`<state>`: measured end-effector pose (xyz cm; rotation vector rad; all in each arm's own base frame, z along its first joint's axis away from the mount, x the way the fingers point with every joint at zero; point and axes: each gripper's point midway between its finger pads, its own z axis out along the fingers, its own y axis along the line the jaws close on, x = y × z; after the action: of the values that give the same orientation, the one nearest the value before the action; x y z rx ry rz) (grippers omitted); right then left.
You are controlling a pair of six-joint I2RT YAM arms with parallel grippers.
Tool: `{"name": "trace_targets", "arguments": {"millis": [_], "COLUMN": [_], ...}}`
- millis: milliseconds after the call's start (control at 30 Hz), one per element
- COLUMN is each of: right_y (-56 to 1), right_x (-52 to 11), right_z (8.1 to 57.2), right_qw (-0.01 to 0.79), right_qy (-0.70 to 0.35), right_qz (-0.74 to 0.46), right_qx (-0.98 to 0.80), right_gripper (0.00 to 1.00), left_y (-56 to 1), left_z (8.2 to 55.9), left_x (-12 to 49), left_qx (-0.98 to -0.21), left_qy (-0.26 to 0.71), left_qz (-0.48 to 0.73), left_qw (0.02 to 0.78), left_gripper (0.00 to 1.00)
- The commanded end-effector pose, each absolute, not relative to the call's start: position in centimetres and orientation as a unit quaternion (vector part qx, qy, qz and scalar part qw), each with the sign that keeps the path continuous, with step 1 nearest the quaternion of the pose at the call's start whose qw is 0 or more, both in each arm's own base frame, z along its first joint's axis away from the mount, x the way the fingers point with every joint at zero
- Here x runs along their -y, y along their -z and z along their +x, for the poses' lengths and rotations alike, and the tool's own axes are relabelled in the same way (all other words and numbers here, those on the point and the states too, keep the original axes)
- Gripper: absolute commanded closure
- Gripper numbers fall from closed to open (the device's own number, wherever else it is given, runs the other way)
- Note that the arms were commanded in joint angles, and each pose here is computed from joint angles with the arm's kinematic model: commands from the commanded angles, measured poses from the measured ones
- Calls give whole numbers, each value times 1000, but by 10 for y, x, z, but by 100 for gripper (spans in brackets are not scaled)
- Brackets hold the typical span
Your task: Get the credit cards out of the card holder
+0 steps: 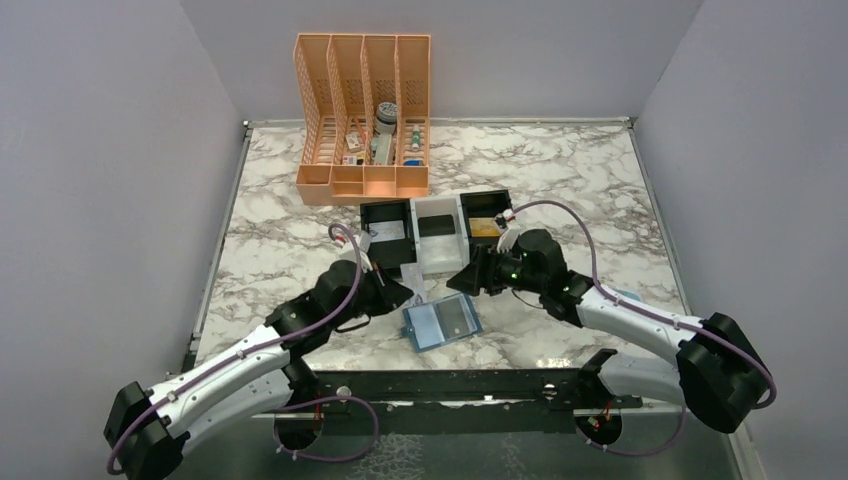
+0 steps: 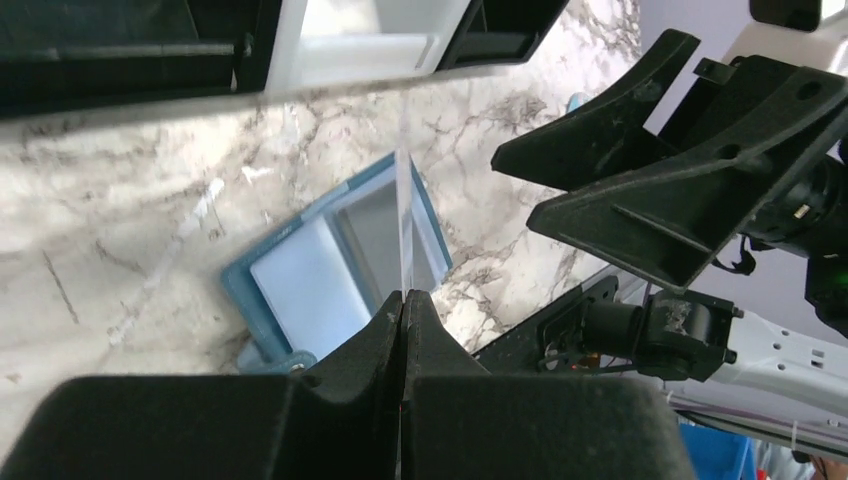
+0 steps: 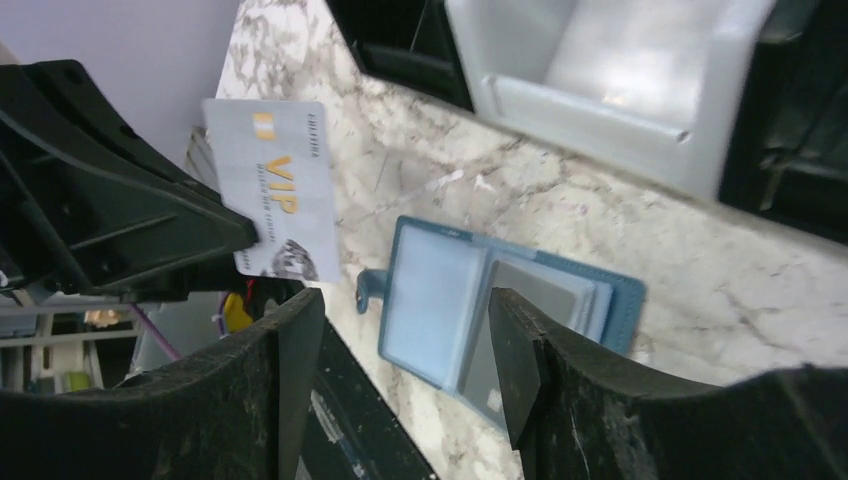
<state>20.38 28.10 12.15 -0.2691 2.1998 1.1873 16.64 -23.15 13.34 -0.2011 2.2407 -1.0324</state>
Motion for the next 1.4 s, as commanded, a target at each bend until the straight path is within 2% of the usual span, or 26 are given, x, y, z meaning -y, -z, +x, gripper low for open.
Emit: {"name": "trace_targets", "arguments": {"millis": [0, 200, 367, 567, 1033, 1367], "right_y": [-134, -150, -168, -202, -232, -246], "right_x": [-270, -259, -265, -278, -319, -328], "right_z": [223, 225, 217, 200, 195, 190], "right_qw": [320, 303, 299, 282, 240, 216], "right_qy": [-456, -529, -558, -637, -686, -716], "right_qz": [-81, -68, -107, -153, -185, -191], "right_qx": [-826, -790, -767, -701, -661, -635], "right_gripper": [36, 33, 32, 33, 48, 70], "left_y": [-150, -167, -211, -220, -228, -228], "left_z": [178, 192, 188, 187, 174, 173], "left_x": [230, 220, 230, 235, 247, 250], "left_qx": [-851, -821, -744, -733, -715, -714], "left_qy": [407, 470, 586, 603, 627, 630], "left_qz": [-14, 10, 27, 42, 58, 61], "left_qw": [333, 325, 320, 314, 304, 300], "left_gripper": [100, 100, 100, 100, 100, 100]}}
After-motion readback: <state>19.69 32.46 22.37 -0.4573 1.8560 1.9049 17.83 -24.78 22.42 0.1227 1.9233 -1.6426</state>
